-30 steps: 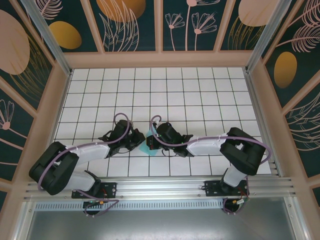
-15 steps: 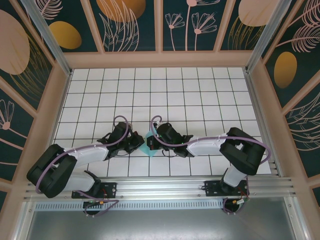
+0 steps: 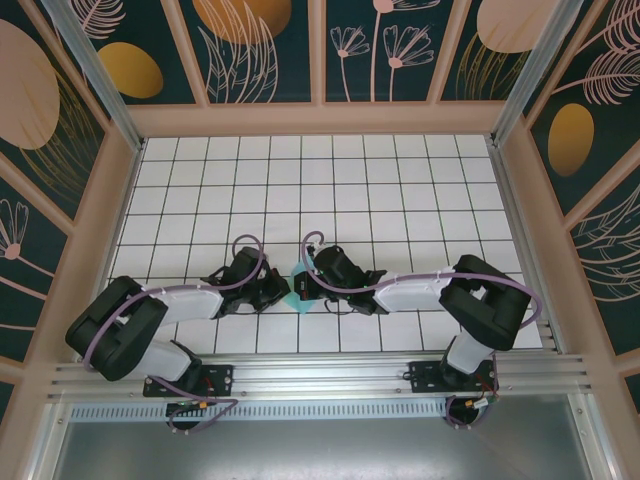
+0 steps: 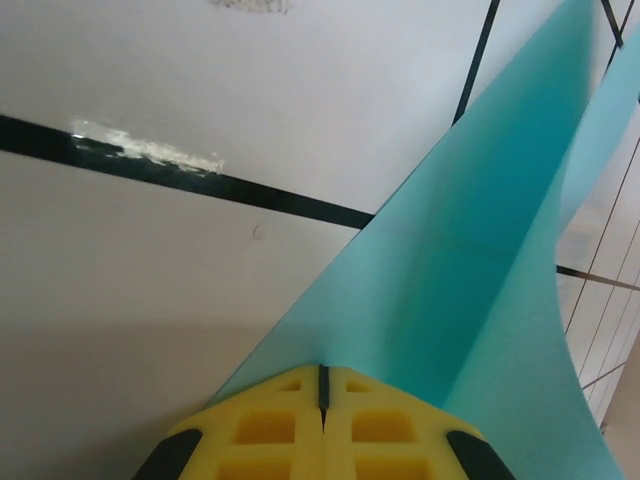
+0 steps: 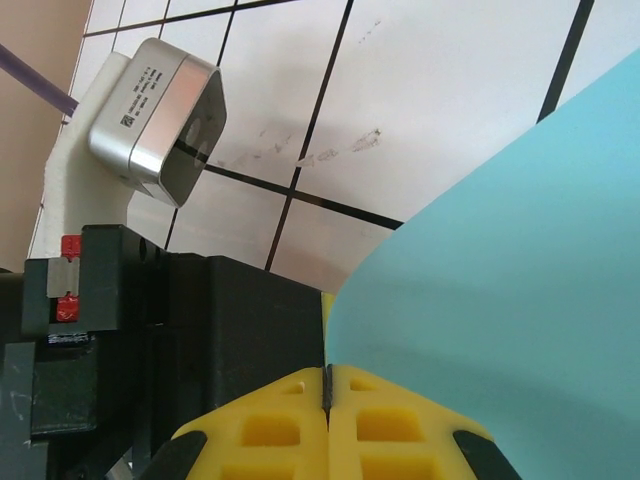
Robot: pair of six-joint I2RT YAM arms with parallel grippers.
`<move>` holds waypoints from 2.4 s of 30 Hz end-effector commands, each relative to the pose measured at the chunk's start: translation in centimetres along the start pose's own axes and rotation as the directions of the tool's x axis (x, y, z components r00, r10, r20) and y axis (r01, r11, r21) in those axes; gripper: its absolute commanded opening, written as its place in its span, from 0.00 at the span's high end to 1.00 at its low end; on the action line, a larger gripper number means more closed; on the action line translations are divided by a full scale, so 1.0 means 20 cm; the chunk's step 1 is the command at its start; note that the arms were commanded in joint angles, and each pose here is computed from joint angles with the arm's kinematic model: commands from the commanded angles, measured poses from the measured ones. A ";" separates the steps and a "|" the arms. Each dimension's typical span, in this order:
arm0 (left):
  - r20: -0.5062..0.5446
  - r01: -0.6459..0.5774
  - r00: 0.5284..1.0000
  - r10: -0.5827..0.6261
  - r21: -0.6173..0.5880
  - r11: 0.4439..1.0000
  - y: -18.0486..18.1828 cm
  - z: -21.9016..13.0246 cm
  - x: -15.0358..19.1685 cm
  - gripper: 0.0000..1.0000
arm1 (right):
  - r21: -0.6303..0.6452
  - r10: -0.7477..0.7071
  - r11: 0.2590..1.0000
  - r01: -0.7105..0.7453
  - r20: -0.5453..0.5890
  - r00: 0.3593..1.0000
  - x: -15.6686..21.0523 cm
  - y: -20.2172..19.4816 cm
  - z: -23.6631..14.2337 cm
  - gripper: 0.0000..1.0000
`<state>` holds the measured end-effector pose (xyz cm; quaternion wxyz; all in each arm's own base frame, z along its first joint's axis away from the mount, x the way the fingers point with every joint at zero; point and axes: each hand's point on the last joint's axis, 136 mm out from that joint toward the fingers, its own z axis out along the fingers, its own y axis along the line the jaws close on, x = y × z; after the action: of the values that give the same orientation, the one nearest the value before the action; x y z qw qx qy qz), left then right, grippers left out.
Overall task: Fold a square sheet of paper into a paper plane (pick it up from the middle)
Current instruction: Fold the triangle a second time at the center of the table.
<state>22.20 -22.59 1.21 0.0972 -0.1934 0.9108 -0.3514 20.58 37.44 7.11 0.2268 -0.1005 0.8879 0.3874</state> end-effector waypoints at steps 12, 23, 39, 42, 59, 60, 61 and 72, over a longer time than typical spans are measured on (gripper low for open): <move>-0.020 -0.033 0.999 0.031 -0.115 0.993 0.16 0.03 0.03 0.97 | 0.039 -0.037 0.998 0.041 -0.096 0.995 0.00 -0.19 -0.07 1.00; -0.025 -0.041 0.999 0.038 -0.121 0.992 0.16 0.05 0.03 0.96 | 0.072 -0.124 0.988 0.137 -0.155 0.980 -0.01 -0.25 -0.03 1.00; -0.017 -0.060 0.998 0.058 -0.121 0.991 0.13 0.04 0.01 0.94 | 0.065 -0.141 0.986 0.156 -0.199 0.970 0.03 -0.28 0.03 1.00; -0.020 -0.061 0.998 0.059 -0.122 0.991 0.13 0.04 0.01 0.94 | 0.081 -0.159 0.981 0.177 -0.191 0.969 0.01 -0.29 0.04 1.00; -0.021 -0.063 0.998 0.061 -0.123 0.990 0.13 0.04 0.01 0.94 | 0.122 -0.172 0.973 0.197 -0.192 0.966 0.01 -0.34 0.04 1.00; -0.021 -0.064 0.998 0.061 -0.124 0.990 0.13 0.04 0.01 0.94 | 0.121 -0.169 0.974 0.194 -0.194 0.966 0.01 -0.34 0.04 1.00; -0.019 -0.063 0.998 0.062 -0.124 0.990 0.13 0.04 0.01 0.94 | 0.126 -0.165 0.973 0.191 -0.194 0.967 0.02 -0.34 0.04 1.00; -0.020 -0.064 0.998 0.062 -0.121 0.991 0.12 0.04 0.01 0.94 | 0.128 -0.162 0.974 0.187 -0.179 0.970 0.04 -0.35 0.01 1.00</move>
<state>22.93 -23.14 1.23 0.1101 -0.1593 0.9181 -0.3458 22.39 33.27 1.97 0.1803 -0.1958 0.9174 0.2957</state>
